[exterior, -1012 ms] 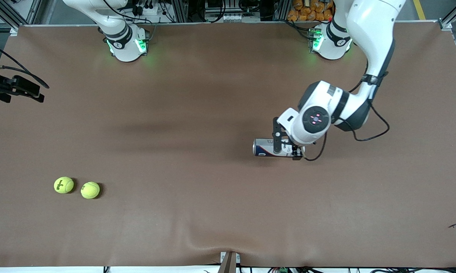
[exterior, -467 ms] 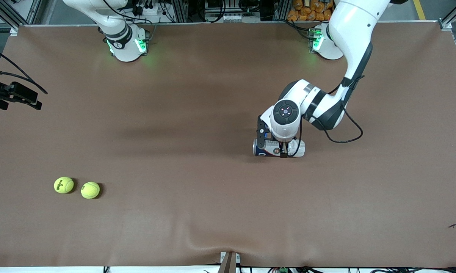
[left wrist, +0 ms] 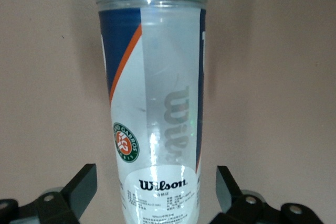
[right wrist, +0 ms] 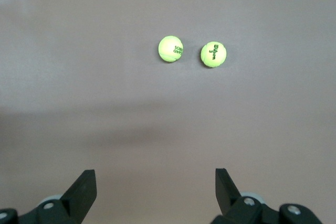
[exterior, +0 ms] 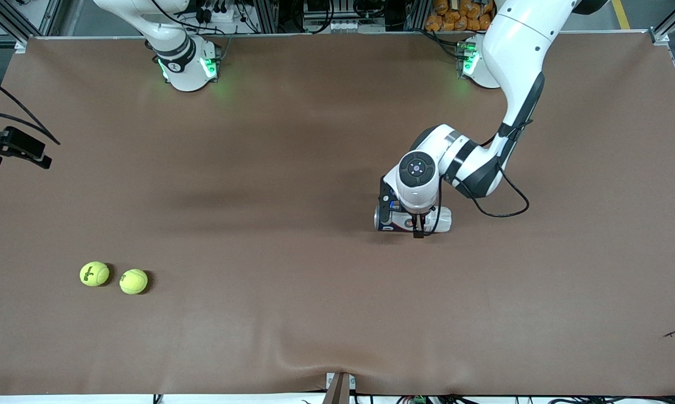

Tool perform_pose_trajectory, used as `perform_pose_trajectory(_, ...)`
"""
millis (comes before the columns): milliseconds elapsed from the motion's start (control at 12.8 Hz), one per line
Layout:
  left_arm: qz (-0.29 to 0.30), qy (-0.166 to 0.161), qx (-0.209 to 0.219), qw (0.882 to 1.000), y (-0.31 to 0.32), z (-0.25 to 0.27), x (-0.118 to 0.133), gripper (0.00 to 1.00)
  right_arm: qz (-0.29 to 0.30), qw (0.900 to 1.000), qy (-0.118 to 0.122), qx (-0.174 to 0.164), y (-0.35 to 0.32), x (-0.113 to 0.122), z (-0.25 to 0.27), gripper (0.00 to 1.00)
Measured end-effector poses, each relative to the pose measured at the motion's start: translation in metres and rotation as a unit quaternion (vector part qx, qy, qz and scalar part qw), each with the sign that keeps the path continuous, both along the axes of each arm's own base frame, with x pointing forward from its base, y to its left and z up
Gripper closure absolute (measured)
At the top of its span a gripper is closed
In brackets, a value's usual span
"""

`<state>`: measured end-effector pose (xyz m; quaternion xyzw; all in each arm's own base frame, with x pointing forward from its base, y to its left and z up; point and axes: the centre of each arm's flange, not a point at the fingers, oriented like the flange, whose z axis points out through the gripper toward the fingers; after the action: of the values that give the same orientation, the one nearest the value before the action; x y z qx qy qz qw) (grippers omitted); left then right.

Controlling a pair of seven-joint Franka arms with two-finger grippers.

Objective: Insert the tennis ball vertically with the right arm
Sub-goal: 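Close the left gripper around the tube's closed end, then stand the tube upright with the left gripper while the right gripper reaches the balls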

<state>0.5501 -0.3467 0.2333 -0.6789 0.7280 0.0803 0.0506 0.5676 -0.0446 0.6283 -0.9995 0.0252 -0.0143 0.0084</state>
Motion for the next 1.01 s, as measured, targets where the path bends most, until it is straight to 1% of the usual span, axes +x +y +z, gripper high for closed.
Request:
perform_pose_trajectory(156,-0.006,-0.006,-0.001,1.0,-0.005,-0.004,-0.002,0.0,-0.001,1.0,-0.001,0.0,-0.001,0.0,0.0,0.0)
perform_pose_trajectory(389,-0.008,-0.028,0.014,0.999,-0.012,-0.021,-0.004,0.0,-0.008,1.0,-0.008,-0.001,-0.009,0.002,0.001,0.0)
perform_pose_trajectory(701,-0.017,-0.034,0.023,0.999,-0.025,-0.044,-0.016,0.0,-0.009,1.0,-0.014,-0.002,-0.01,0.007,-0.004,0.0)
perform_pose_trajectory(857,-0.017,-0.038,0.024,0.999,-0.029,-0.05,-0.018,0.0,-0.009,1.0,-0.021,-0.003,-0.011,0.013,-0.008,0.0)
perform_pose_trajectory(935,-0.02,-0.039,0.025,0.999,-0.03,-0.051,-0.02,0.03,-0.009,1.0,-0.025,-0.003,-0.011,0.016,-0.01,0.0)
perform_pose_trajectory(1012,-0.024,-0.041,0.027,0.999,-0.031,-0.051,-0.02,0.03,-0.009,1.0,-0.025,-0.003,-0.011,0.017,-0.012,0.0)
